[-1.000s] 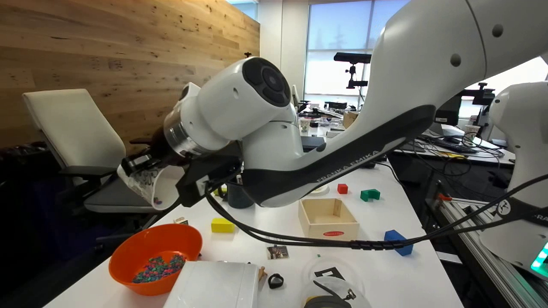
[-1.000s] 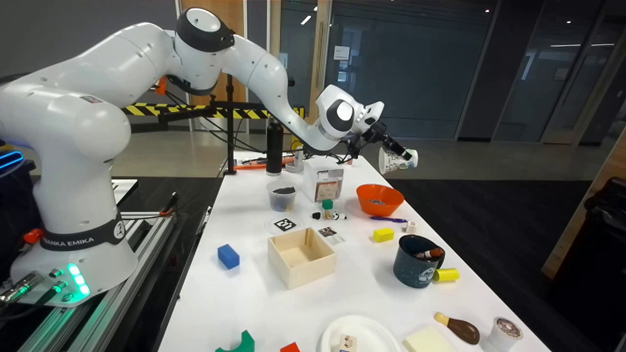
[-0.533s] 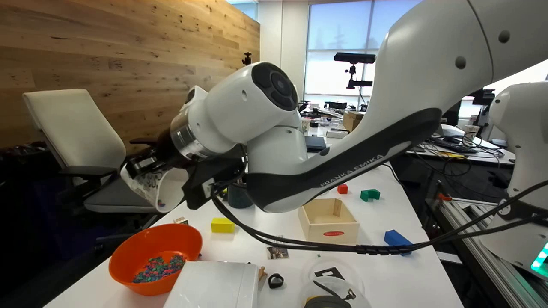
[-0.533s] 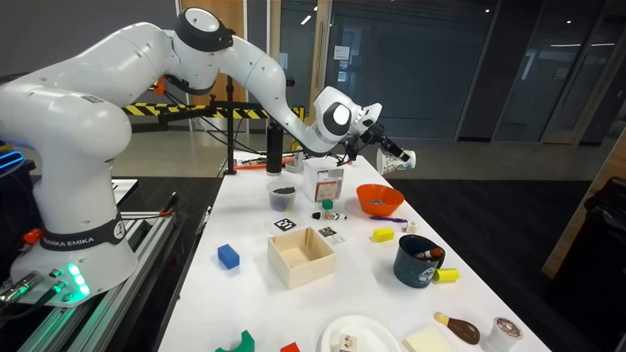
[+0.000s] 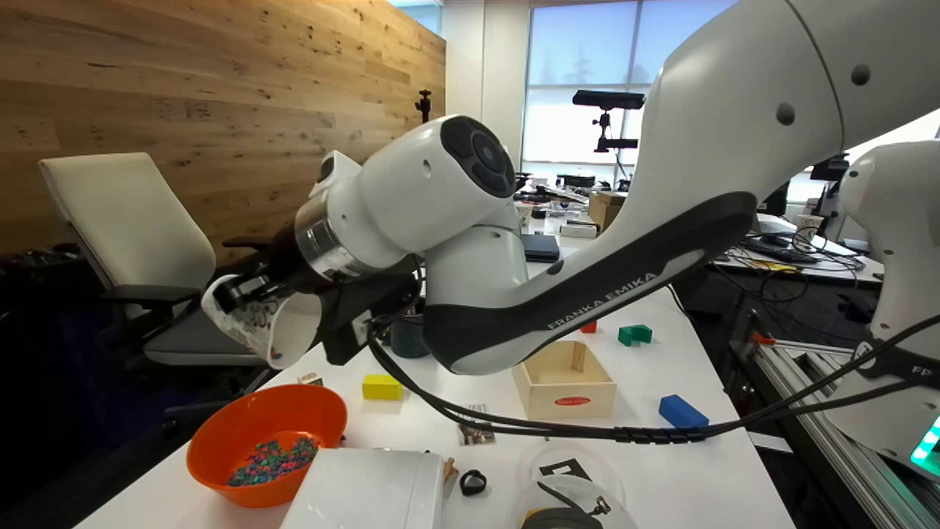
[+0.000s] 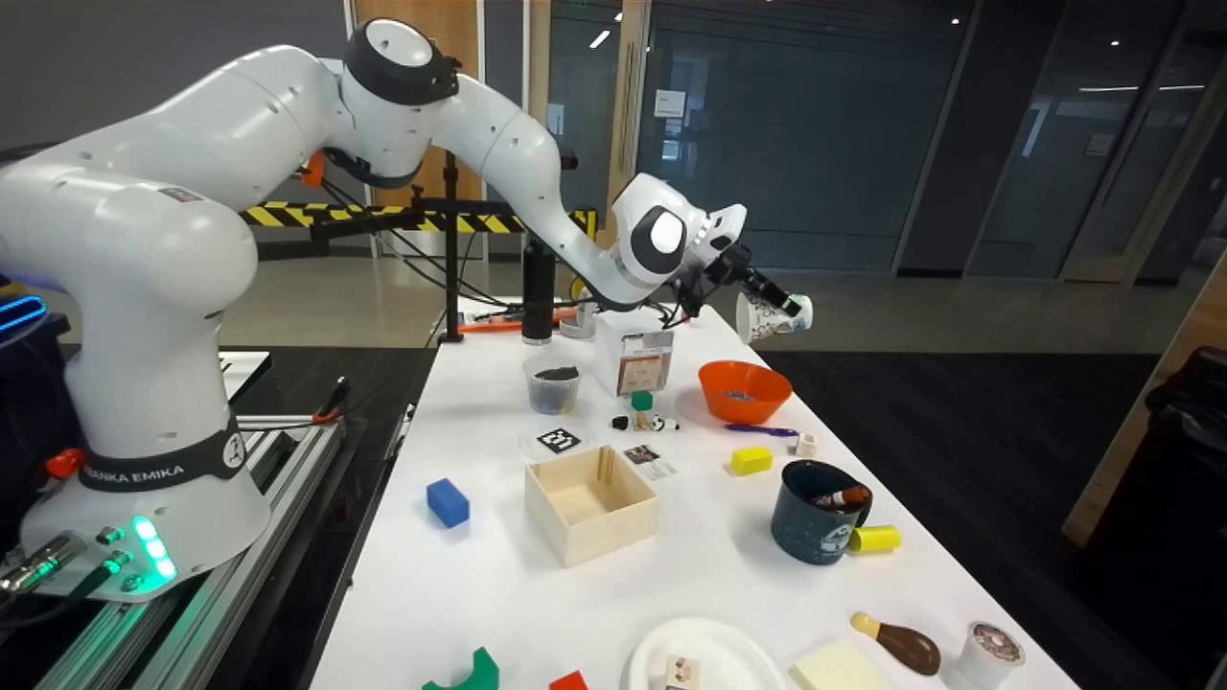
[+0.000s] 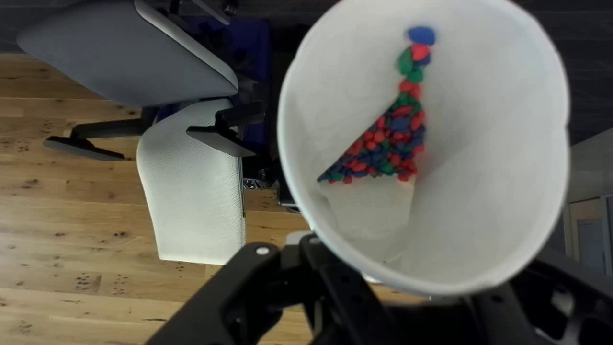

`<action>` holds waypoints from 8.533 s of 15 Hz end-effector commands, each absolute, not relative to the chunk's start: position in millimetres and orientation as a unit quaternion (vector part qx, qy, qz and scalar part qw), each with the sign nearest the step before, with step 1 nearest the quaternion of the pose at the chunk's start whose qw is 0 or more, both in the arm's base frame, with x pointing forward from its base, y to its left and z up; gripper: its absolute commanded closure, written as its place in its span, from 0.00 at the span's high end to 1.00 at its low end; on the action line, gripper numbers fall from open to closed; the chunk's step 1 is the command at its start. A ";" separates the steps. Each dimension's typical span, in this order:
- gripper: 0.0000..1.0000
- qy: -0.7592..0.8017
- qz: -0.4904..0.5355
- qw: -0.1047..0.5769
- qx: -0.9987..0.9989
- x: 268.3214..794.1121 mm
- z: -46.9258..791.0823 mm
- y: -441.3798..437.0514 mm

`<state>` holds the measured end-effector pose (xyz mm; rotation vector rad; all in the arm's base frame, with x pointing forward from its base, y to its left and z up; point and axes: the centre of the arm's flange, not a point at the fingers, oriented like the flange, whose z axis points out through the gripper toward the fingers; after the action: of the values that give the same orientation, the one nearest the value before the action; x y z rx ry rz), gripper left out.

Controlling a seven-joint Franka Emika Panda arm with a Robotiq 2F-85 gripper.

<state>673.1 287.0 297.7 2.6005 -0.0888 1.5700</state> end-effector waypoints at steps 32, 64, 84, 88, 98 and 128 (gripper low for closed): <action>0.20 0.073 0.522 0.044 0.849 712.1 270.2 291.9; 0.20 -0.067 0.511 0.052 0.856 758.6 248.2 298.5; 0.20 -0.069 0.531 0.017 0.844 714.4 284.3 299.7; 0.20 -0.079 0.540 0.018 0.838 707.7 289.5 295.3; 0.20 -0.100 0.599 0.017 0.794 687.0 309.9 276.8; 0.20 -0.129 0.558 0.013 0.820 712.7 321.4 260.0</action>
<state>691.6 269.6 296.3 2.5212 -0.3111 1.8293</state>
